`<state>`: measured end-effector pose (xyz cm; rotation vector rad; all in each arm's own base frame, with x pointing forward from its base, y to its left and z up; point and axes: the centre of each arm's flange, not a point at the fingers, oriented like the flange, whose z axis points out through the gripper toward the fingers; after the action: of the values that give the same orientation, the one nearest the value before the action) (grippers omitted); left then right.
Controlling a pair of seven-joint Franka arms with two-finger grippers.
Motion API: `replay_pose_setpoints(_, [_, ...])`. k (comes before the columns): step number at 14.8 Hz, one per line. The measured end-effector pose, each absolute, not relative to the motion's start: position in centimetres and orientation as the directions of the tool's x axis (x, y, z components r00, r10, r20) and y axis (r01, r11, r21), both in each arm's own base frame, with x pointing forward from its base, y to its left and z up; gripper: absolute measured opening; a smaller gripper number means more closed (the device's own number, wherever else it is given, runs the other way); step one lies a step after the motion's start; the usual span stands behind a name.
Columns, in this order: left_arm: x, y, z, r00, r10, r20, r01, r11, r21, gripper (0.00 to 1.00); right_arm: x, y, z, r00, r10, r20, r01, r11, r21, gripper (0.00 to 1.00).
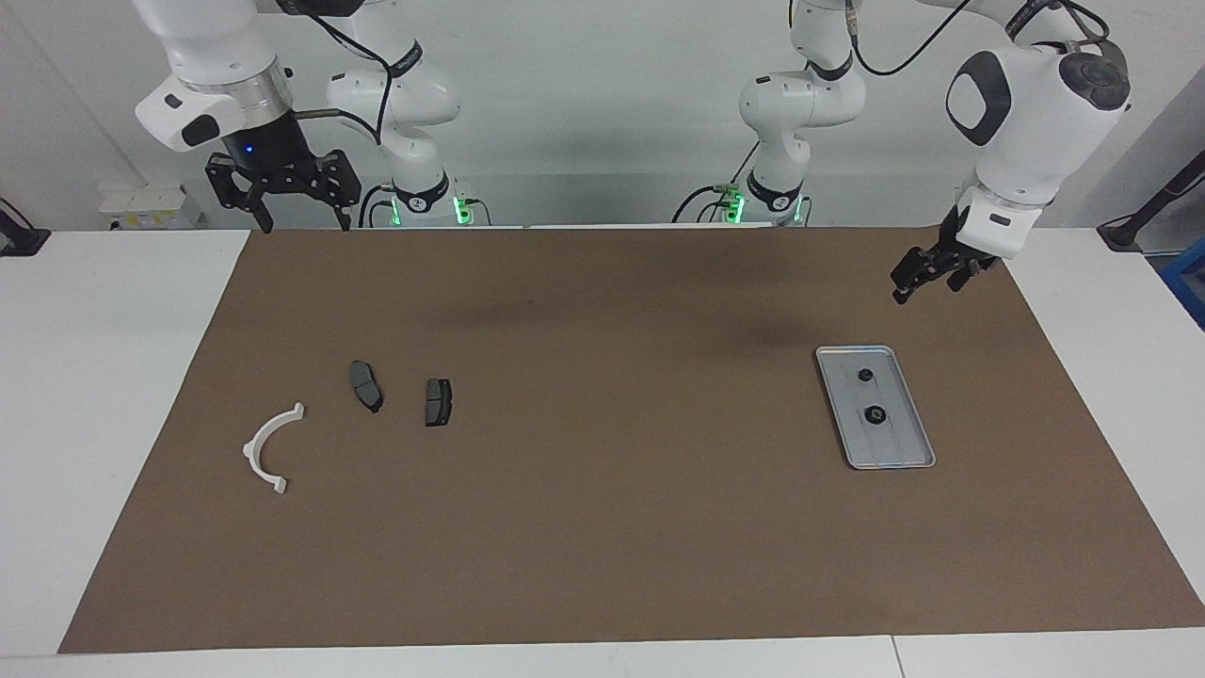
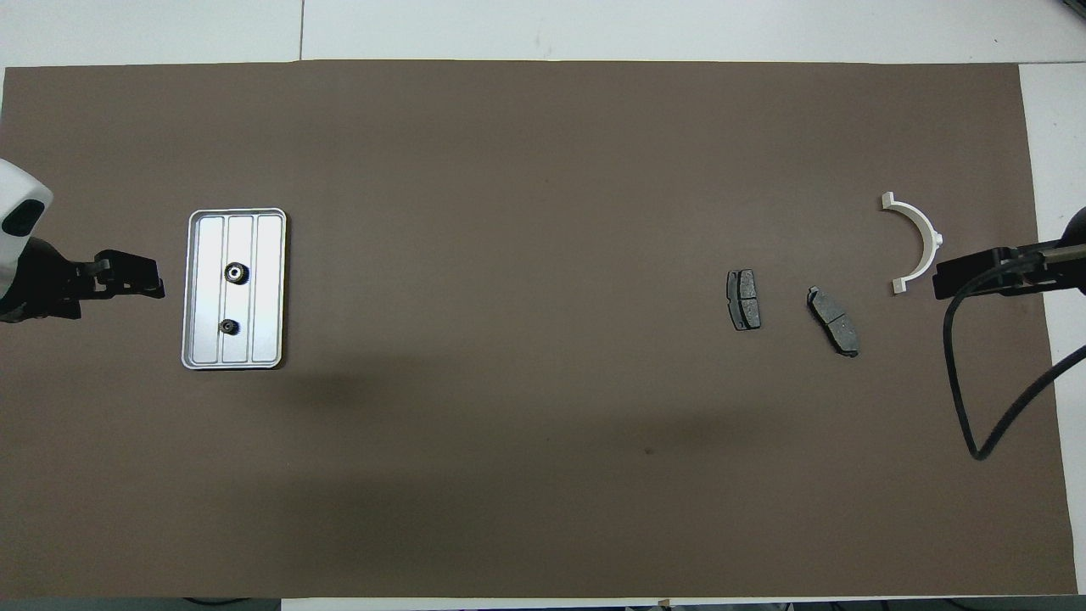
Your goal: Pick bearing gear from pile to tray
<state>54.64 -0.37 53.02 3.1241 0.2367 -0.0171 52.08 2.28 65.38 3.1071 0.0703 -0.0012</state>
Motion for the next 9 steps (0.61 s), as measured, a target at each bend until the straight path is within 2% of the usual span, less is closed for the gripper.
replay_pose_setpoints(3, [55.7, -0.9, 53.0, 0.99, 0.141, -0.022, 0.141, -0.99, 0.006, 1.0, 52.1, 2.3, 65.5, 0.999, 0.046, 0.0, 0.046, -0.998, 0.034, 1.0])
replay_pose_setpoints(9, [55.3, -1.3, 55.0, 0.991, 0.134, -0.015, 0.134, -0.991, 0.007, 1.0, 52.1, 2.3, 65.5, 0.999, 0.046, 0.001, 0.045, -0.998, 0.034, 1.0])
